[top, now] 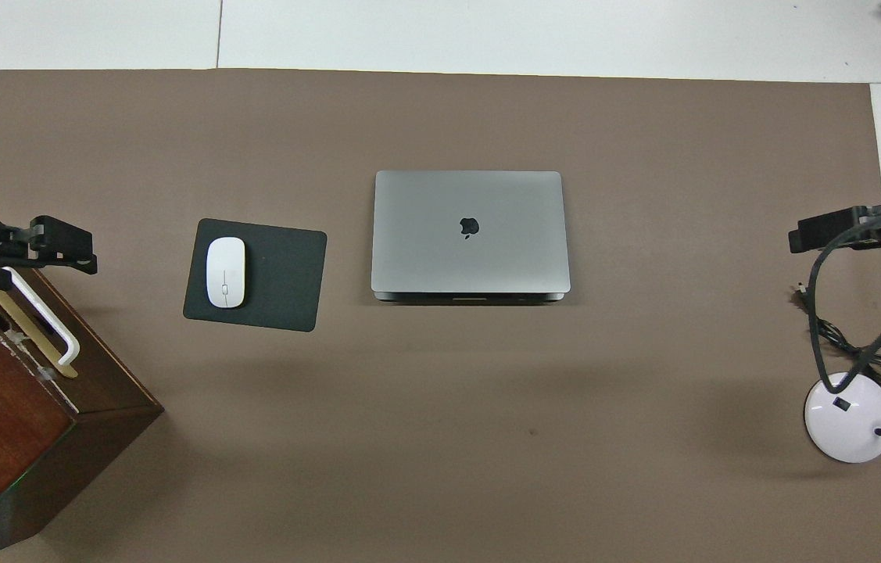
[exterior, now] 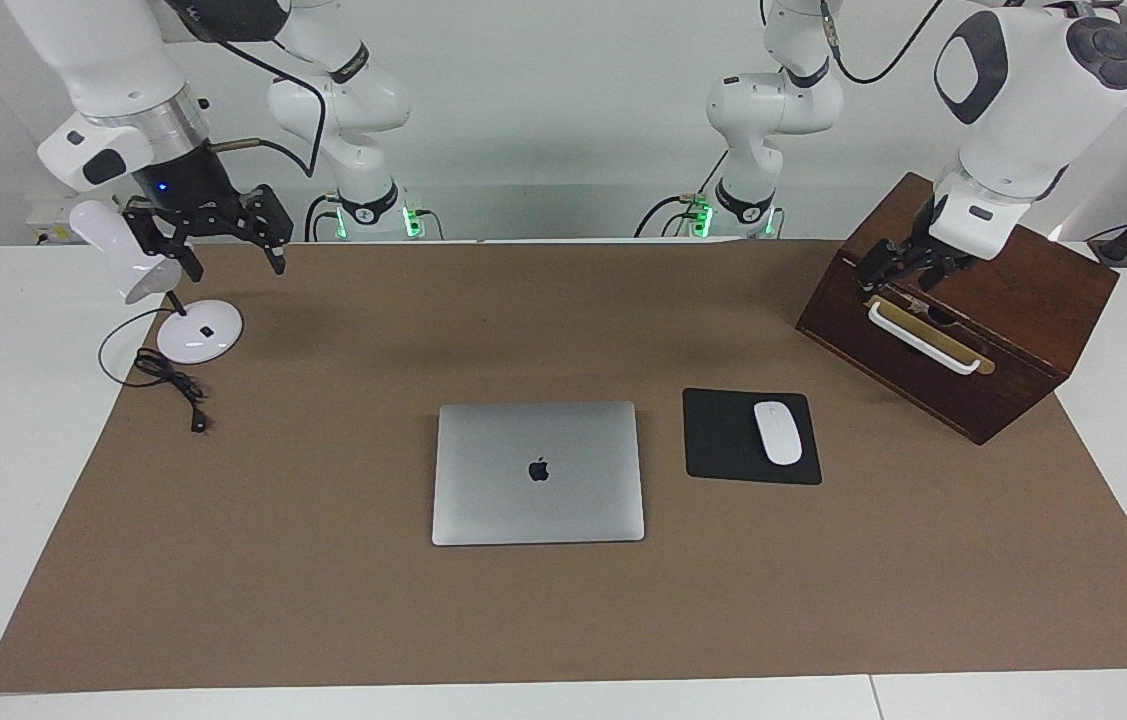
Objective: Close laptop with both arms
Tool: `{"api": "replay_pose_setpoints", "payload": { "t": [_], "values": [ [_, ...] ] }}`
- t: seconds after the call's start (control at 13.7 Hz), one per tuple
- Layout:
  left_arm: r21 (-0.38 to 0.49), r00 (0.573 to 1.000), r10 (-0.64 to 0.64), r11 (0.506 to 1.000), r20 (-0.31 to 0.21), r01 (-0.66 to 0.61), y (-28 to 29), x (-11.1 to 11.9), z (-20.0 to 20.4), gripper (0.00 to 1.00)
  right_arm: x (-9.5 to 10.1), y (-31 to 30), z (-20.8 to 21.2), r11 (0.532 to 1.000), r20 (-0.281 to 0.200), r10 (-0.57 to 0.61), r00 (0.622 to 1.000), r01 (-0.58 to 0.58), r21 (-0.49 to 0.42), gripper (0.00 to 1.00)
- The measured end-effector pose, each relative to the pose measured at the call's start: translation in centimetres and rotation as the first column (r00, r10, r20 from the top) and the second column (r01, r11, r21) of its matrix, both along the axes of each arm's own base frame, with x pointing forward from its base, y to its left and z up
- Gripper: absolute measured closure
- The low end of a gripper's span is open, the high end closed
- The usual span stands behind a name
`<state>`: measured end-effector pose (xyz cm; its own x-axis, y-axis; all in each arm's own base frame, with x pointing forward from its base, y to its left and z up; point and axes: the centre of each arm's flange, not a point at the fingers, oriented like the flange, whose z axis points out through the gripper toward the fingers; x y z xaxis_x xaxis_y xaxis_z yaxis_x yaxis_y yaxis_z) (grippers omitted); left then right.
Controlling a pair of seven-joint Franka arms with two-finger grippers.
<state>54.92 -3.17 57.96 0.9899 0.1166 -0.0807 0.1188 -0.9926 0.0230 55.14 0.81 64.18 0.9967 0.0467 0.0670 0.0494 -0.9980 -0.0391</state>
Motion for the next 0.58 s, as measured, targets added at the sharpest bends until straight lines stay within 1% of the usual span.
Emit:
{"api": "replay_pose_setpoints", "payload": {
  "t": [0.29, 0.58],
  "values": [
    [-0.001, 1.000, -0.008, 1.000, 0.007, 0.008, -0.1, -0.1, 0.3, 0.00, 0.0, 0.0, 0.0, 1.000, 0.000, -0.001, 1.000, 0.001, 0.000, 0.00],
    [0.003, 0.999, -0.038, 0.999, 0.024, 0.038, -1.5, -0.3, 1.1, 0.00, 0.0, 0.0, -0.1, 1.000, -0.001, -0.001, 1.000, 0.001, 0.000, 0.00]
  ]
}}
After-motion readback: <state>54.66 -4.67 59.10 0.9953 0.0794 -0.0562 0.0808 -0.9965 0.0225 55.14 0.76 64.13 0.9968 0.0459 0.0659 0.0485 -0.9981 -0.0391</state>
